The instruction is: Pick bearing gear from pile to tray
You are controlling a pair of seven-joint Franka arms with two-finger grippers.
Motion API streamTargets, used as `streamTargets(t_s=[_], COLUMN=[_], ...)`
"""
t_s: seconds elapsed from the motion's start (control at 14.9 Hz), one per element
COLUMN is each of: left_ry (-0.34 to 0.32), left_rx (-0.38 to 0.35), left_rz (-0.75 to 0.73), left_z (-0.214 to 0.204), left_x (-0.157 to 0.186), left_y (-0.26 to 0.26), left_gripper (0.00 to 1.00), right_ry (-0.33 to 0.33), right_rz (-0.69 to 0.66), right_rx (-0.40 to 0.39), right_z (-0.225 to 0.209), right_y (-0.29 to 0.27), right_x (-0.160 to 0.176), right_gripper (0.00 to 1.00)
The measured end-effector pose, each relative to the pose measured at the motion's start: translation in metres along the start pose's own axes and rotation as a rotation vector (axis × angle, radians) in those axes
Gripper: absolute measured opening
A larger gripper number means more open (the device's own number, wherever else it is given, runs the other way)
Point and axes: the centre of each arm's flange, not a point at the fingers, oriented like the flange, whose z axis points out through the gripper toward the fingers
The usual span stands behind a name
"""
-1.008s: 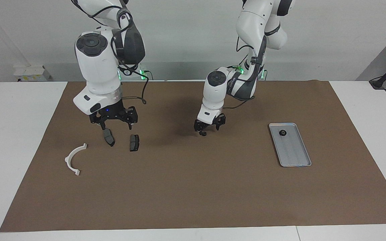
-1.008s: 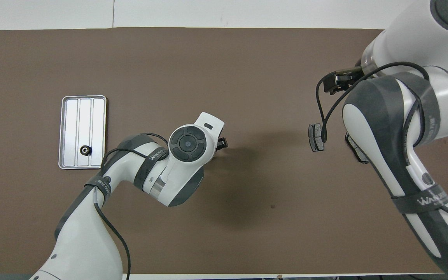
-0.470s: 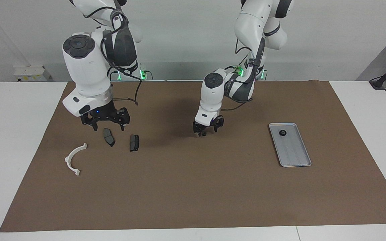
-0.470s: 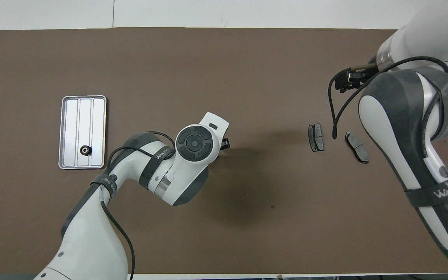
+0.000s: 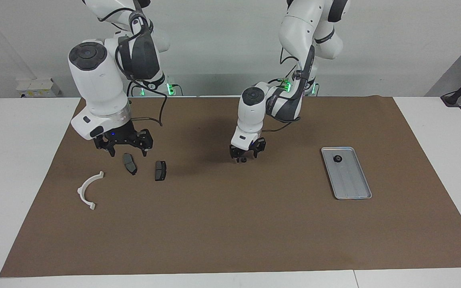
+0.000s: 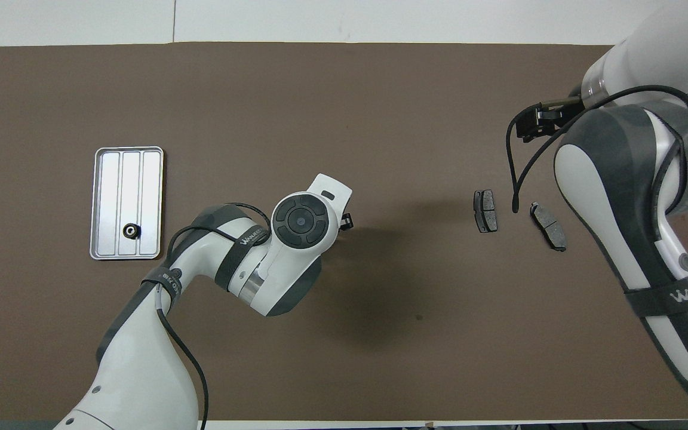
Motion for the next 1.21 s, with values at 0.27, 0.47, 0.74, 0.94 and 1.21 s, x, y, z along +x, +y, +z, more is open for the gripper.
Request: streamTargets(t_s=[0.27, 0.47, 0.74, 0.94, 1.21], left_ry=[-0.004, -0.001, 0.01, 0.038, 0.023], left_rx=[0.005, 0.002, 0.003, -0.002, 0.031], left_rz=[-0.018, -0.046, -0.064, -0.095, -0.121], left_z=[0.005, 0.004, 0.001, -0.019, -0.083], left_x=[-0.001, 0.0, 0.009, 0.044, 0.093], left_y=[-0.001, 0.0, -0.005, -0.024, -0.092], left_gripper=[0.58, 0.24, 0.24, 0.24, 0.24], right_ry=[0.002, 0.0, 0.016, 0.019, 0.025], right_rz=[-0.017, -0.04, -0.06, -0.061, -0.046], right_rx=[0.0, 0.011, 0.024, 0.021, 0.012], right_z=[-0.001, -0.001, -0.013, -0.024, -0.043], right_y=[0.006, 0.024, 0.04, 0.043, 0.053], right_x=[0.0, 0.001, -0.003, -0.016, -0.046], right_gripper=[1.0, 1.0, 1.0, 1.0, 1.0])
